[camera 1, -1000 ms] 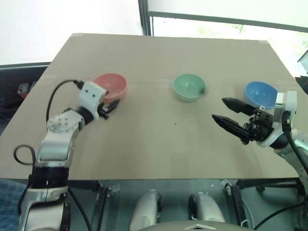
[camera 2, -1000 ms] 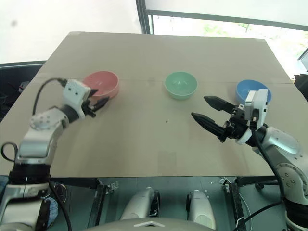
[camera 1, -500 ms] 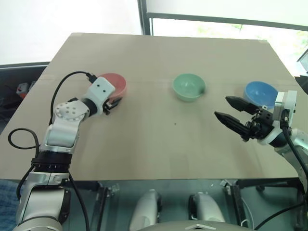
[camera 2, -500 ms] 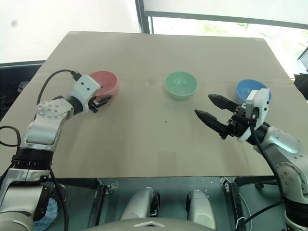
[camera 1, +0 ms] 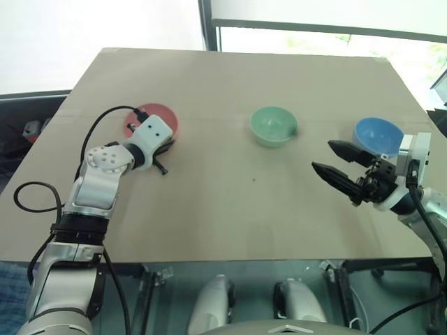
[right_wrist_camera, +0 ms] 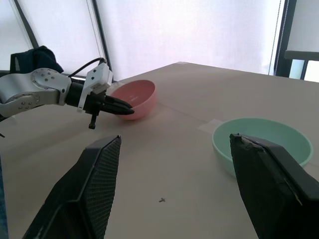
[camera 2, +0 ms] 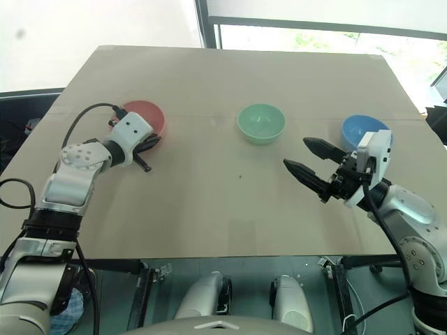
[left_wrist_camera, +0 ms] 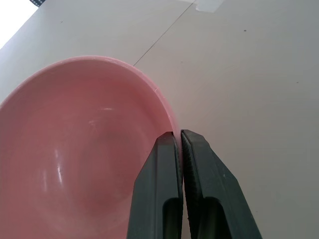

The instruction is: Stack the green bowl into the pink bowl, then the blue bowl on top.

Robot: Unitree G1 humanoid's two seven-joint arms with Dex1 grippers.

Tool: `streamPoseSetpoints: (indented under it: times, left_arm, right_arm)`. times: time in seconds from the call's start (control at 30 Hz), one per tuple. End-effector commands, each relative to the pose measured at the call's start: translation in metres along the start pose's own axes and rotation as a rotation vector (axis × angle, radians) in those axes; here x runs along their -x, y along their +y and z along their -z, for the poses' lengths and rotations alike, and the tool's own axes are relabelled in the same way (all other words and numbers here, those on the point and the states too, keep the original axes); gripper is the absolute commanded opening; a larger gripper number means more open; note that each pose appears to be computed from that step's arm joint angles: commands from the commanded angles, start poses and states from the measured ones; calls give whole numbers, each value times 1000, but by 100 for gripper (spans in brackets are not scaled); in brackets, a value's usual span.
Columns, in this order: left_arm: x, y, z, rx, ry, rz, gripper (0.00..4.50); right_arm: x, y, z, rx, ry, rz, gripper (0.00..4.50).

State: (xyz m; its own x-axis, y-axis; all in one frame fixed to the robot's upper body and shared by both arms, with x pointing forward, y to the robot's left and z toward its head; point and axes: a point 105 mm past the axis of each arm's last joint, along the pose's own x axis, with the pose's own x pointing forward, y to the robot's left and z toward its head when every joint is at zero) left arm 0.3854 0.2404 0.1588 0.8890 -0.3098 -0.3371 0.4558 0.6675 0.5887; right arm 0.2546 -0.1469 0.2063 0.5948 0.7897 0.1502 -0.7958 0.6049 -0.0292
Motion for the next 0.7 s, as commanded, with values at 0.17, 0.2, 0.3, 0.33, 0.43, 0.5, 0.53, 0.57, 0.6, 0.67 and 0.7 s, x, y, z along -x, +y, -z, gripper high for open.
streamPoseSetpoints:
  times: [0.17, 0.2, 0.3, 0.33, 0.43, 0.5, 0.53, 0.57, 0.6, 0.67, 0.7]
  left_arm:
    - [-4, 1, -27, -40, -93, 12, 7]
    - [-4, -1, -32, -44, -112, 25, 7]
    - [-3, -27, -65, -122, -235, 177, 7]
    - [0, -37, -77, -188, -270, 238, 7]
    - [13, -64, -102, -353, -344, 419, 7]
    - [27, -87, -109, -474, -389, 574, 7]
    - [34, -99, -109, -530, -404, 648, 7]
    - [39, -108, -109, -565, -408, 707, 7]
    - [42, -116, -109, -591, -410, 743, 7]
    - [48, -130, -106, -604, -397, 830, 7]
    - [51, -136, -105, -606, -402, 862, 7]
  right_arm:
    - [3, -3, -10, 48, -28, 17, 367]
    - [3, -3, -10, 48, -28, 18, 367]
    - [3, -4, -10, 51, -25, 18, 367]
    - [3, -4, -9, 51, -25, 19, 367]
    - [1, -4, -9, 54, -25, 15, 367]
    - [0, -5, -9, 56, -25, 13, 367]
    - [0, -5, -9, 57, -25, 12, 367]
    - [0, -5, -9, 57, -25, 13, 367]
    - [0, -5, -9, 58, -25, 14, 367]
    - [-1, -6, -8, 58, -27, 18, 367]
    - [-1, -6, -8, 58, -28, 19, 367]
